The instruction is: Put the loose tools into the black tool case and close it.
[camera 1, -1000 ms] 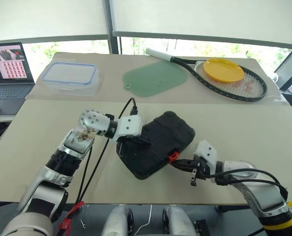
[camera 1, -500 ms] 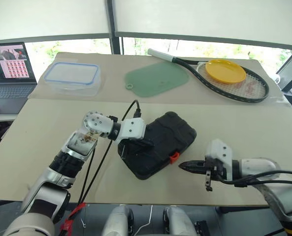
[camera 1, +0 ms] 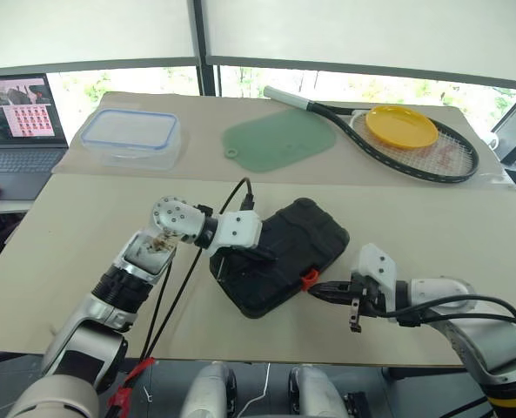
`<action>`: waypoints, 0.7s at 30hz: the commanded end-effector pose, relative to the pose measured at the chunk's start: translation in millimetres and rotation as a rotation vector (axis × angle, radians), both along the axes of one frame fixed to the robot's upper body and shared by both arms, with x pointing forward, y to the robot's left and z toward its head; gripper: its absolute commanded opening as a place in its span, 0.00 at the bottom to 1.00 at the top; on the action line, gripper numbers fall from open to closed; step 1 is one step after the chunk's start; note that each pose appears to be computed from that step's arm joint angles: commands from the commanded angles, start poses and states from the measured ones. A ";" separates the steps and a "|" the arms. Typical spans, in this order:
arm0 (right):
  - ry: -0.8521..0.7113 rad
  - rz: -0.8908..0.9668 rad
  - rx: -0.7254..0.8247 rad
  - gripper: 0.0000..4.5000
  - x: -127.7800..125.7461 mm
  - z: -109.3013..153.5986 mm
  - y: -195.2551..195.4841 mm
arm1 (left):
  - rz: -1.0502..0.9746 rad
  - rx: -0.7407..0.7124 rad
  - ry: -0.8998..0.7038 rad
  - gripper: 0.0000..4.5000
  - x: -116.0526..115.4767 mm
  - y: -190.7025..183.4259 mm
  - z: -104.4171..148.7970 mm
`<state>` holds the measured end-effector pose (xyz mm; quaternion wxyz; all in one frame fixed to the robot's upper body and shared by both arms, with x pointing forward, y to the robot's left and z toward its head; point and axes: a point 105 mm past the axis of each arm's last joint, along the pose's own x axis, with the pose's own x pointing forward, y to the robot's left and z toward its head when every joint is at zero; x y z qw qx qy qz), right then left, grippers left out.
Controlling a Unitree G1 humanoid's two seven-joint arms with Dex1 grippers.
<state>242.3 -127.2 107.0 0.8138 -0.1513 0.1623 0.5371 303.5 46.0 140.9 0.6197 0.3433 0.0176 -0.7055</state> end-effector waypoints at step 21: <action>-0.070 -0.048 0.027 0.00 22.6 7.1 4.3 | -0.012 0.104 0.063 0.00 -2.4 -7.9 -39.9</action>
